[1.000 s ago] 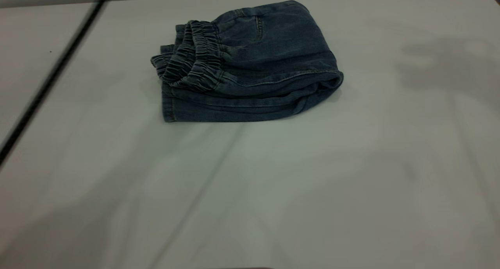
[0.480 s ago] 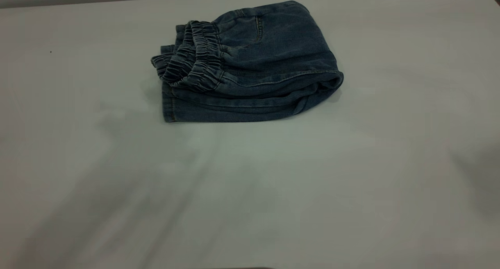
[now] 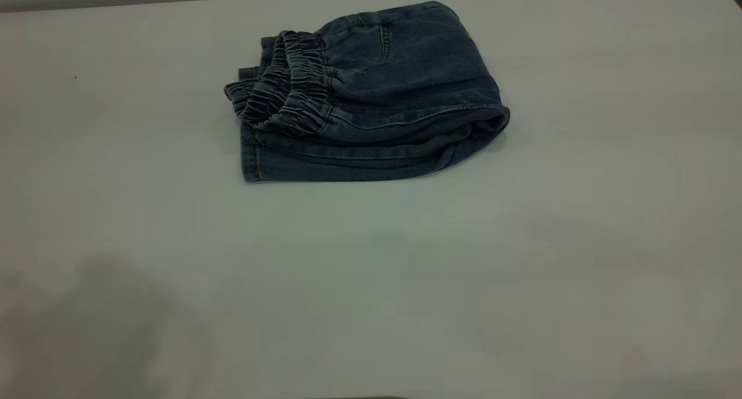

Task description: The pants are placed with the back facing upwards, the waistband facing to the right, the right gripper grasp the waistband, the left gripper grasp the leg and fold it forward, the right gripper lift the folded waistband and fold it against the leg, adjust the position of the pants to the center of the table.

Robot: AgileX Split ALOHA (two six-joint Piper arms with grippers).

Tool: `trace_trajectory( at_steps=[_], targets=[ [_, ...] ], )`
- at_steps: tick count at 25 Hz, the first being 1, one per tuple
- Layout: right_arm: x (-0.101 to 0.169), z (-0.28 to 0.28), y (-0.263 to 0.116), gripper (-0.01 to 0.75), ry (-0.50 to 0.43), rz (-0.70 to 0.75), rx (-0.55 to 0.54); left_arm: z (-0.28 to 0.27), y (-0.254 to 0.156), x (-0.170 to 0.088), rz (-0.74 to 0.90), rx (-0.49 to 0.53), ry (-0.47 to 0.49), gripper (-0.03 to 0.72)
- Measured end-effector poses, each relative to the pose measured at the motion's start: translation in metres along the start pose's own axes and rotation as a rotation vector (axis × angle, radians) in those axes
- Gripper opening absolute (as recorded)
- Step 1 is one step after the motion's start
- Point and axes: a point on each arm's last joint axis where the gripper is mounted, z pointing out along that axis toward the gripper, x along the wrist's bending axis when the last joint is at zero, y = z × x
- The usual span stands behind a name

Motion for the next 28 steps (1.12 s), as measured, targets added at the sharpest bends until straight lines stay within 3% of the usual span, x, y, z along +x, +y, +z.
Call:
trace_trajectory(
  at_steps=[8, 15, 28],
  targets=[
    [-0.007, 0.0, -0.074, 0.586, -0.047, -0.024, -0.03, -0.03, -0.092, -0.001, -0.015, -0.111, -0.005, 0.456],
    [-0.024, 0.016, -0.131, 0.586, -0.142, -0.068, -0.049, -0.022, -0.147, -0.004, -0.023, -0.148, -0.015, 0.456],
    [-0.037, 0.038, -0.147, 0.586, -0.199, -0.112, -0.108, 0.012, -0.175, -0.008, -0.012, -0.037, -0.018, 0.456]
  ],
)
